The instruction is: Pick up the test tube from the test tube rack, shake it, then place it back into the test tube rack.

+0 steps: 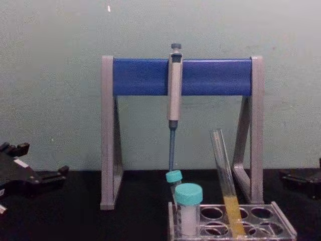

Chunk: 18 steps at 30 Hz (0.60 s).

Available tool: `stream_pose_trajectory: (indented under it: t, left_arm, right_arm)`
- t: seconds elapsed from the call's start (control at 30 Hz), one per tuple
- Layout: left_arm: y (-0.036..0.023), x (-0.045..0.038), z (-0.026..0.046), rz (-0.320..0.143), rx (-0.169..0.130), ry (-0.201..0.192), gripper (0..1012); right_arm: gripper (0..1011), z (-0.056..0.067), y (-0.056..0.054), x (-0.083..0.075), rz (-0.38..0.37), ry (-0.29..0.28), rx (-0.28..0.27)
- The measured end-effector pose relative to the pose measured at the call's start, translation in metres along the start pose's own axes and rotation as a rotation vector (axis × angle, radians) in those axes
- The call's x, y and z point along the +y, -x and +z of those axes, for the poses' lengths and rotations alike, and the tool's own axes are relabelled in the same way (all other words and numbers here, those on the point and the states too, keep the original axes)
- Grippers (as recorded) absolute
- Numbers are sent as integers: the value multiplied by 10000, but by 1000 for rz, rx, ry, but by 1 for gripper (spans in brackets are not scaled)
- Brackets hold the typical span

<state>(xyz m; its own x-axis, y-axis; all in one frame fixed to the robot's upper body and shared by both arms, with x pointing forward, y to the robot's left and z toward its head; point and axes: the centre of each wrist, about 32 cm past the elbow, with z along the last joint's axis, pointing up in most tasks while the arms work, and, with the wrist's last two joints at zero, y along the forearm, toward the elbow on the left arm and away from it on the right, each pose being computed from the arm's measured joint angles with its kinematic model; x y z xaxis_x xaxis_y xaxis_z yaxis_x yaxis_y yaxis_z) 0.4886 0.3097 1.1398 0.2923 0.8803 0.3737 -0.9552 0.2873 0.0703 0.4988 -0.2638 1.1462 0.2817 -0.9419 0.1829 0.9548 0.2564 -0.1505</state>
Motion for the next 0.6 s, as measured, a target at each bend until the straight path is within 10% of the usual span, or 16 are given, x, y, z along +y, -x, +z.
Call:
stream_pose_trajectory:
  t: [0.6]
  left_arm:
    - [0,0,0,0,0,0,1001]
  right_arm:
    - [1000,0,0,0,0,0,0]
